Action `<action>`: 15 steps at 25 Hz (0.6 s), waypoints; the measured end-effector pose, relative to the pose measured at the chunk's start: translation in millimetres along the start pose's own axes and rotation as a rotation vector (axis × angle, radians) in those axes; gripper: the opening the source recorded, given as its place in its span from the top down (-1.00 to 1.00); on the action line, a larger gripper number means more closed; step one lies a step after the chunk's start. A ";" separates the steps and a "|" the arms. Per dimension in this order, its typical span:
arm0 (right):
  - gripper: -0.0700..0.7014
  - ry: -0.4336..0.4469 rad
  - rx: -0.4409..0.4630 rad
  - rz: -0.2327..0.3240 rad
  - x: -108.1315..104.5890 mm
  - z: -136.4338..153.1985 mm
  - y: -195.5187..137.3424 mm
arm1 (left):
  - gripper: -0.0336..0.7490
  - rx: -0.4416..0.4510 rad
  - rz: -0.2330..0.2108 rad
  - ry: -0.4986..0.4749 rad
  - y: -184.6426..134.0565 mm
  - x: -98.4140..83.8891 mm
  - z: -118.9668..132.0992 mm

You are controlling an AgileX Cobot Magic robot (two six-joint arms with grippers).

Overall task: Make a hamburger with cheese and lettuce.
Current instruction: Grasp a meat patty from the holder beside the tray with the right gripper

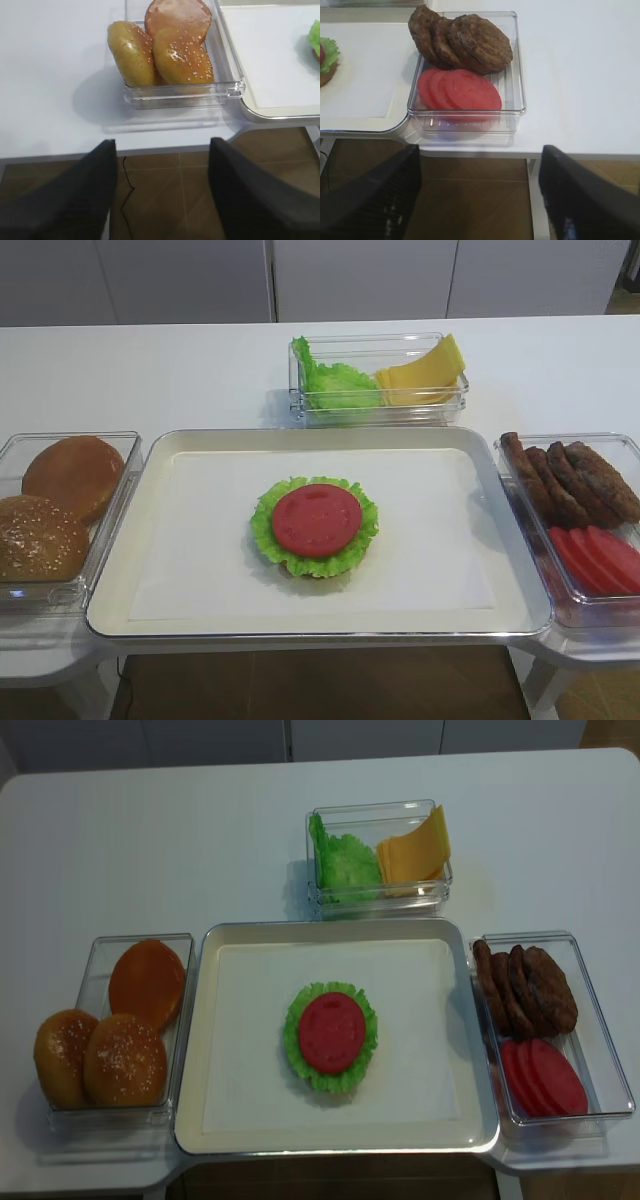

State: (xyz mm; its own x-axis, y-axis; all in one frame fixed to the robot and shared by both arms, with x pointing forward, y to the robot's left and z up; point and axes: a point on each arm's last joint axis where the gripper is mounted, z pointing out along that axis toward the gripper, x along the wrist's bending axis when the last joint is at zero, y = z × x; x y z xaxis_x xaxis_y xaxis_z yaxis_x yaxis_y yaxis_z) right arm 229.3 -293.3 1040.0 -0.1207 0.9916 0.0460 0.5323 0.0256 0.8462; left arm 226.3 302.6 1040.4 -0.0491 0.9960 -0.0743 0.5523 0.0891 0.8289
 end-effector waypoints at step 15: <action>-0.59 0.000 0.000 0.000 0.0 0.0 0.0 | -0.19 0.000 0.000 0.000 0.0 0.0 0.0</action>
State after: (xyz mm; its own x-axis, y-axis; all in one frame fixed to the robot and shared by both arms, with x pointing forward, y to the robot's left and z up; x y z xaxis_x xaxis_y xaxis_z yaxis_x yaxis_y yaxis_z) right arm 229.3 -293.3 1040.0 -0.1207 0.9916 0.0460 0.5323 0.0256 0.8462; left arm 226.3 302.6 1040.4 -0.0491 0.9960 -0.0743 0.5523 0.0891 0.8289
